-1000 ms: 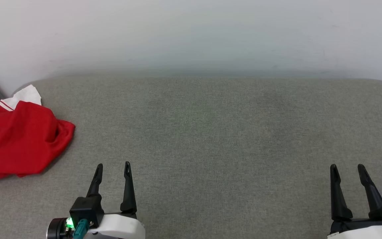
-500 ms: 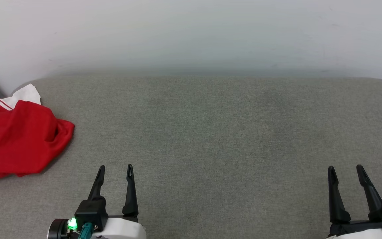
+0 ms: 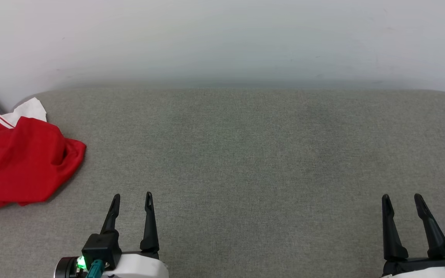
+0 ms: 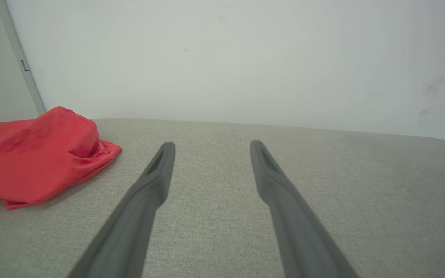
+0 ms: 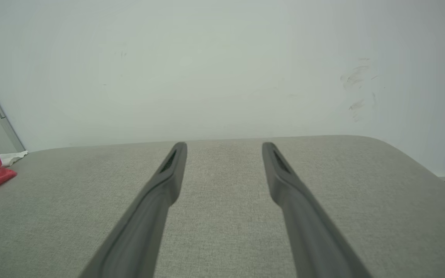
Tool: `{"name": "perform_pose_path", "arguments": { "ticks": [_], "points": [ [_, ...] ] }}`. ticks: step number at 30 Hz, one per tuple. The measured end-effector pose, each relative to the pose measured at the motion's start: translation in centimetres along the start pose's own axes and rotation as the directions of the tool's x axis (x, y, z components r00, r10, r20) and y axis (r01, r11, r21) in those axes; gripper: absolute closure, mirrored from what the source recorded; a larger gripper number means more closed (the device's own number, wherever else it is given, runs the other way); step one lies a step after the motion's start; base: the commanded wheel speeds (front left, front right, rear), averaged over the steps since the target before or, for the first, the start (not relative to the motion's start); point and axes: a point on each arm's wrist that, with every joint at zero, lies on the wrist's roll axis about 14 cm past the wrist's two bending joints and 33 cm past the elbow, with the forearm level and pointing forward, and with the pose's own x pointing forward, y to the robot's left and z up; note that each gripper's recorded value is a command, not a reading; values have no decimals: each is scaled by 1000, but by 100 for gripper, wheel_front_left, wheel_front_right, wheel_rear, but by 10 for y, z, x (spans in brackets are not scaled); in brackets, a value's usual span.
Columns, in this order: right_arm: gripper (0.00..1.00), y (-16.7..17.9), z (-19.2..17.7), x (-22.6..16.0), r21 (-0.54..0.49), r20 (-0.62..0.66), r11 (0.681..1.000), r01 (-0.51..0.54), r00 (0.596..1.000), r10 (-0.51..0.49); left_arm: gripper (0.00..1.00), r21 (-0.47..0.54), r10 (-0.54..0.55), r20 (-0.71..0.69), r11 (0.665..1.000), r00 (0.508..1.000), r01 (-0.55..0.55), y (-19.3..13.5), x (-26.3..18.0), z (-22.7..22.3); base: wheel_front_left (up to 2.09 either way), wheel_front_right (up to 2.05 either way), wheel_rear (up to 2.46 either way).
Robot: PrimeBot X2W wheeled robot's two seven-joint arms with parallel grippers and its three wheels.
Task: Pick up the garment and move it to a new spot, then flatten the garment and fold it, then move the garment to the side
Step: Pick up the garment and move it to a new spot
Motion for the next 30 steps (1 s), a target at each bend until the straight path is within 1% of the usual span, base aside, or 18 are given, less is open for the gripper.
{"name": "perform_pose_path", "arguments": {
  "ticks": [9,16,24,30],
  "points": [
    [0,2,-3,0,3,-10,1000,-5,1000,5,0,-2,5,-6,1000,1000,-5,1,-1,-2,0,0,0],
    [0,10,-5,5,4,-14,999,-32,999,32,0,5,49,1,999,999,-49,14,-3,1,0,0,0],
    [0,34,-9,19,13,-19,994,-111,994,111,0,11,140,21,990,990,-140,42,-11,8,0,0,0],
    [0,60,-15,30,21,-25,981,-191,981,191,0,20,231,32,973,972,-232,69,-25,13,0,0,0]
  ]
}}
